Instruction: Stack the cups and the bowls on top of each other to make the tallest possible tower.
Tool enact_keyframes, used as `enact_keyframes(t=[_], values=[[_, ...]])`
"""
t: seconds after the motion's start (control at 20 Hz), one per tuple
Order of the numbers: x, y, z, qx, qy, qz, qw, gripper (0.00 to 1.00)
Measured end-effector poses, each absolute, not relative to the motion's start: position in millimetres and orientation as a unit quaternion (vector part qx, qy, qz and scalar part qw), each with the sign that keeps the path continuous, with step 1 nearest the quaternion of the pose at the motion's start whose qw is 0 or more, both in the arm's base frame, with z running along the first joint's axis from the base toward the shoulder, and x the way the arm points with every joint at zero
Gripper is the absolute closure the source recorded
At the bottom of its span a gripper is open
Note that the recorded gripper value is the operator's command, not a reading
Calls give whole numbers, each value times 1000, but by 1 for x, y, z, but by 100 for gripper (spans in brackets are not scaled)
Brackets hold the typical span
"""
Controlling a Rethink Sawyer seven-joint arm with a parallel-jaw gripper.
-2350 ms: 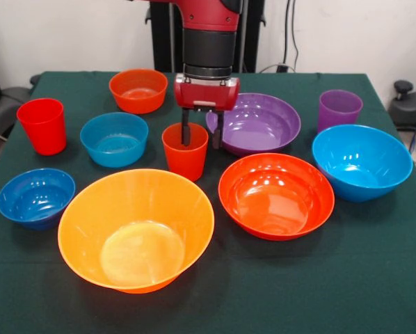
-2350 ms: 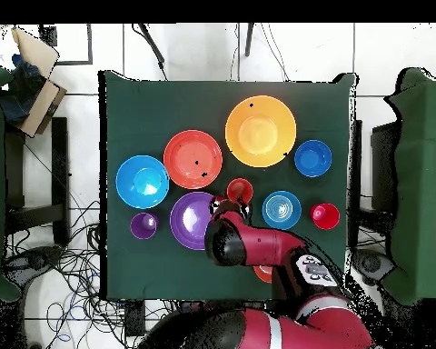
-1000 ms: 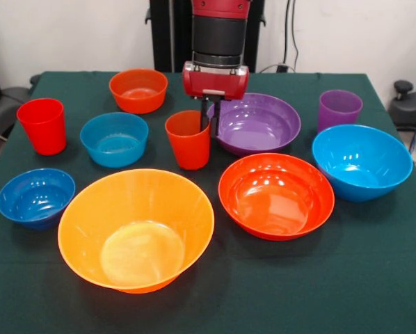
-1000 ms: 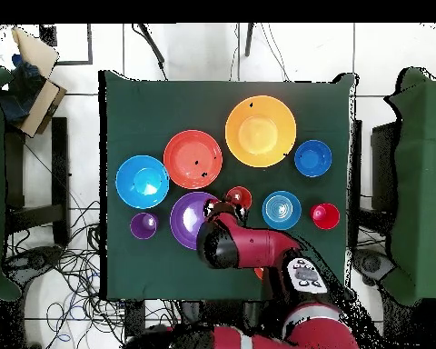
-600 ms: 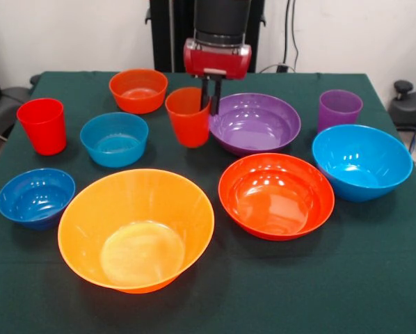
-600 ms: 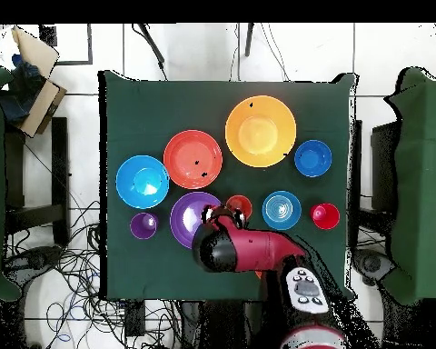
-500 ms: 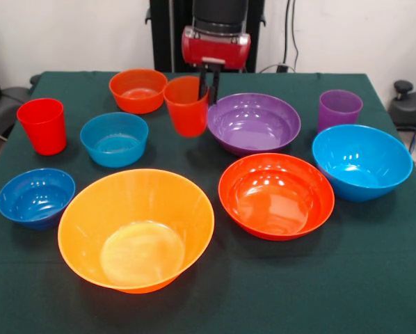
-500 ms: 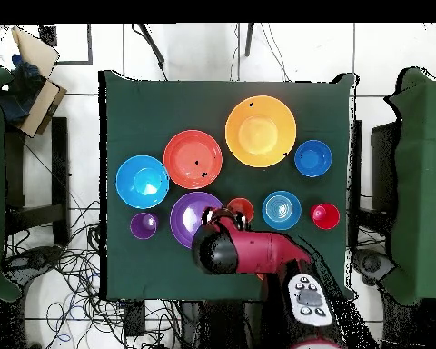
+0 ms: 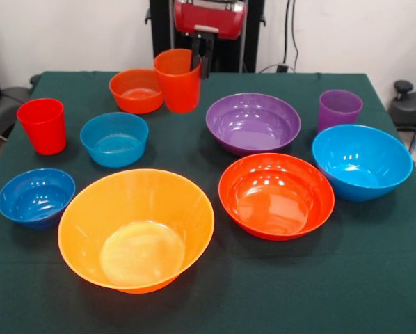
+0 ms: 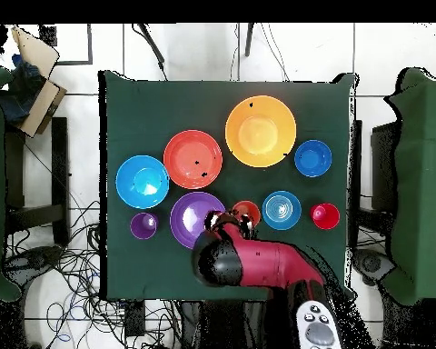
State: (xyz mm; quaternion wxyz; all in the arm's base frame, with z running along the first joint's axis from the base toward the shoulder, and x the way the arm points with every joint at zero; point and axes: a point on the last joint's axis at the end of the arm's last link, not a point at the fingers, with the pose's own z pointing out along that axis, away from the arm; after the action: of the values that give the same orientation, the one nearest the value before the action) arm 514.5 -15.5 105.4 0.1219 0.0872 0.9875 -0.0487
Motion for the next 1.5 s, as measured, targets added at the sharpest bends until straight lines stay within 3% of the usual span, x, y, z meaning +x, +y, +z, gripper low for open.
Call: enact_keyframes(t=[0.8, 1.5], values=[[499, -43, 113, 113, 985, -55, 118, 100], [478, -70, 86, 114, 988, -54, 88, 100]])
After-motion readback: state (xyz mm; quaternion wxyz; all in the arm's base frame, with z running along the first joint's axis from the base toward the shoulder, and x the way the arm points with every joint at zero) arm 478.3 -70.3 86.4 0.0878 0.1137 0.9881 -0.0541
